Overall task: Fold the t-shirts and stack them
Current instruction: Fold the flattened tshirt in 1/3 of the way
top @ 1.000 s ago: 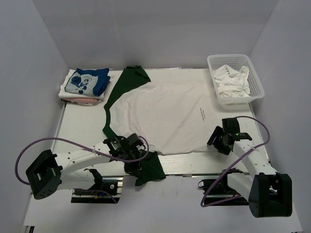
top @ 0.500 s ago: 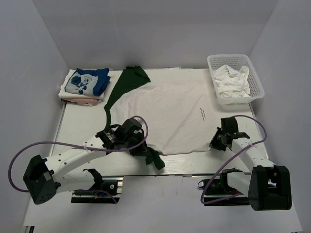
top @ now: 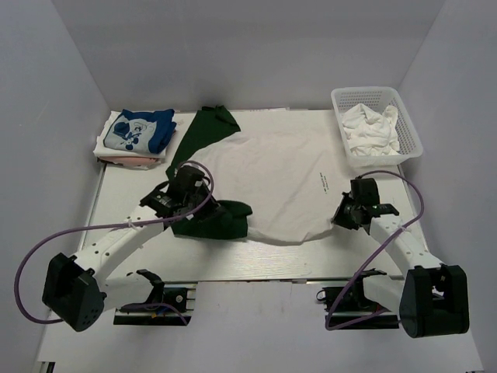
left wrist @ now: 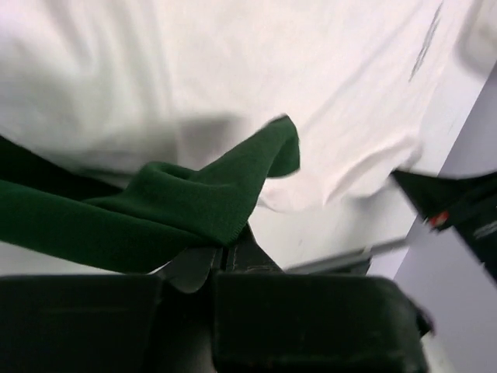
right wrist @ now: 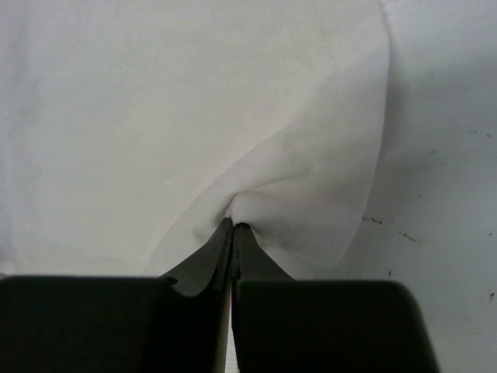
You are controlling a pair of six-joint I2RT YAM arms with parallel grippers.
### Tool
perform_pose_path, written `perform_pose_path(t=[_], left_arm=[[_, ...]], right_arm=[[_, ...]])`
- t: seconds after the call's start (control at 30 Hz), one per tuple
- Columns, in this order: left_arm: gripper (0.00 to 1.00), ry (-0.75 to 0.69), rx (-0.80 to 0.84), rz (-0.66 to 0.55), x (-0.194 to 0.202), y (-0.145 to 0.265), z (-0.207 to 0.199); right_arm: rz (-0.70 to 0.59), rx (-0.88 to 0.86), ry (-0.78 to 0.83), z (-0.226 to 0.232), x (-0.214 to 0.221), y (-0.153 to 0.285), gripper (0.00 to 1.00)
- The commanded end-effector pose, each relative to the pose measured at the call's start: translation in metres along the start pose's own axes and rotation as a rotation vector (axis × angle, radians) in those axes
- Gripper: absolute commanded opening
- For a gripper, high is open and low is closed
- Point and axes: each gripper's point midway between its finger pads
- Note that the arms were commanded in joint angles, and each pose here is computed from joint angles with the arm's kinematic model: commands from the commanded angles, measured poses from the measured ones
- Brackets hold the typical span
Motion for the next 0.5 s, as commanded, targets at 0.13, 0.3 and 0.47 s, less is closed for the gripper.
perform_pose_path(t=[0.13,0.3,0.47], left_arm=[[0.00,-0.057,0.077,-0.244,-0.083,0.017,-0.061],[0.00,-0.097,0.093,-0.293,-0.118,-0.004,-0.075],[0.00,-0.084,0.113,-0.433,-0.167,0.003,-0.082]], right_arm=[[-0.118,-0.010,0.014,0.019,-0.058,0.010,0.00],[-0.157,0.002,-0.013,0.025,-0.089,0.008,0.00],[-0.202,0.039,-0.018,0.030,-0.131,0.004,0.00]])
Point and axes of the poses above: each gripper's point midway between its finger pads, its own y axis back along the fingers, its own z axis along the line the jaws close on, x = y × z, and after that the axes turned 10 degrees about y, right-handed
